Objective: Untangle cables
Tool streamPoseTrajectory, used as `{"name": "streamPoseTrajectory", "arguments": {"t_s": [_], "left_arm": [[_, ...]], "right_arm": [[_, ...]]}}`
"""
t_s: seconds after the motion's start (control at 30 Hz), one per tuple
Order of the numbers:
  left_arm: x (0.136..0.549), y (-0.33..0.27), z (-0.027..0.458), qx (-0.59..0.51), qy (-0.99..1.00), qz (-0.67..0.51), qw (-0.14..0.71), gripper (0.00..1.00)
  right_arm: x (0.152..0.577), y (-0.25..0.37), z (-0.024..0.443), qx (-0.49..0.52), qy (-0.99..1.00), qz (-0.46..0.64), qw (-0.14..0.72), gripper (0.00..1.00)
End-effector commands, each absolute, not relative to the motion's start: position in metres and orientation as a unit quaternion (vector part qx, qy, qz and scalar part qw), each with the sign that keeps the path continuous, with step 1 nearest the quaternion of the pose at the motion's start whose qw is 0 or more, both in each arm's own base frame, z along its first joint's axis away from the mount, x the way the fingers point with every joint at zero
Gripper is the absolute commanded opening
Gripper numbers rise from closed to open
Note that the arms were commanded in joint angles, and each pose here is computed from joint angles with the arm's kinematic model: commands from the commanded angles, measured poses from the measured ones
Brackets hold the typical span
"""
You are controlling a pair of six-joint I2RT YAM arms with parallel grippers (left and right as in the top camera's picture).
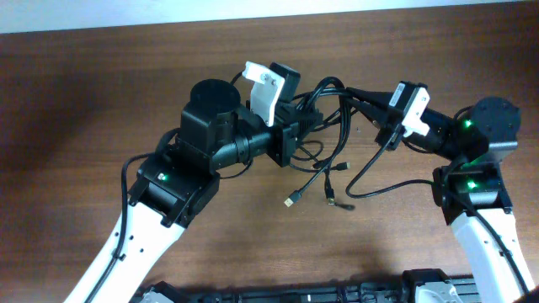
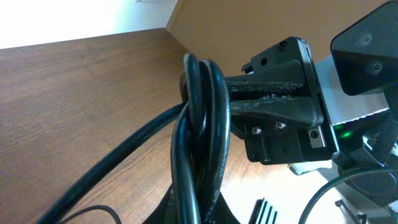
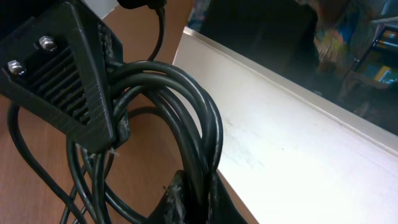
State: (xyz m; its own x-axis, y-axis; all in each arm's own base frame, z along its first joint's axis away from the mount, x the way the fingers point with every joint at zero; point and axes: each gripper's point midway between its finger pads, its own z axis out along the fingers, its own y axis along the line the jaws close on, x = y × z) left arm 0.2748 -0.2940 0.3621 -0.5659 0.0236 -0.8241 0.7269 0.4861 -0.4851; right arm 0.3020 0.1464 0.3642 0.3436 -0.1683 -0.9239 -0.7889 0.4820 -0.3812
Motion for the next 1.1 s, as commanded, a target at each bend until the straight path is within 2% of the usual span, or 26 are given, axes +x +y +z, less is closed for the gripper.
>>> {"name": "streamPoseTrajectory", "arguments": {"t_s": [0.0,0.17,0.47,0.6,0.73,0.77,0.8,0.9,0.97,1.07], "left_arm": [[0.273,-0.294,0.374,0.23,0.759,-0.463,0.395,0.0],[0.278,-0.293,0.376,0.218,0.76,-0.461,0.402,0.0],[0.289,-0.278,0.391,0.182,0.76,-0.434,0.449,0.0],[0.289,-0.278,0.39,0.181,0.76,-0.434,0.448,0.0],[0.288,-0.277,0.387,0.192,0.762,-0.425,0.45,0.0],[0.288,-0.277,0.384,0.206,0.761,-0.415,0.453,0.0],[0.287,-0.276,0.382,0.219,0.761,-0.405,0.457,0.0],[0.284,-0.275,0.372,0.25,0.765,-0.381,0.456,0.0],[0.284,-0.275,0.371,0.25,0.766,-0.381,0.453,0.0],[0.282,-0.276,0.371,0.246,0.767,-0.389,0.447,0.0]], "right_arm": [[0.296,0.149,0.37,-0.46,0.518,0.236,0.681,0.04],[0.308,0.14,0.364,-0.385,0.584,0.271,0.661,0.04],[0.356,0.085,0.313,-0.169,0.747,0.2,0.611,0.04],[0.361,0.071,0.302,-0.124,0.771,0.177,0.599,0.04],[0.357,0.079,0.305,-0.142,0.763,0.194,0.6,0.04],[0.356,0.083,0.309,-0.152,0.756,0.204,0.603,0.09],[0.352,0.09,0.313,-0.175,0.745,0.214,0.607,0.34],[0.323,0.125,0.34,-0.315,0.659,0.257,0.632,0.43],[0.307,0.136,0.352,-0.368,0.616,0.267,0.644,0.47],[0.292,0.145,0.361,-0.418,0.573,0.254,0.657,0.59]]}}
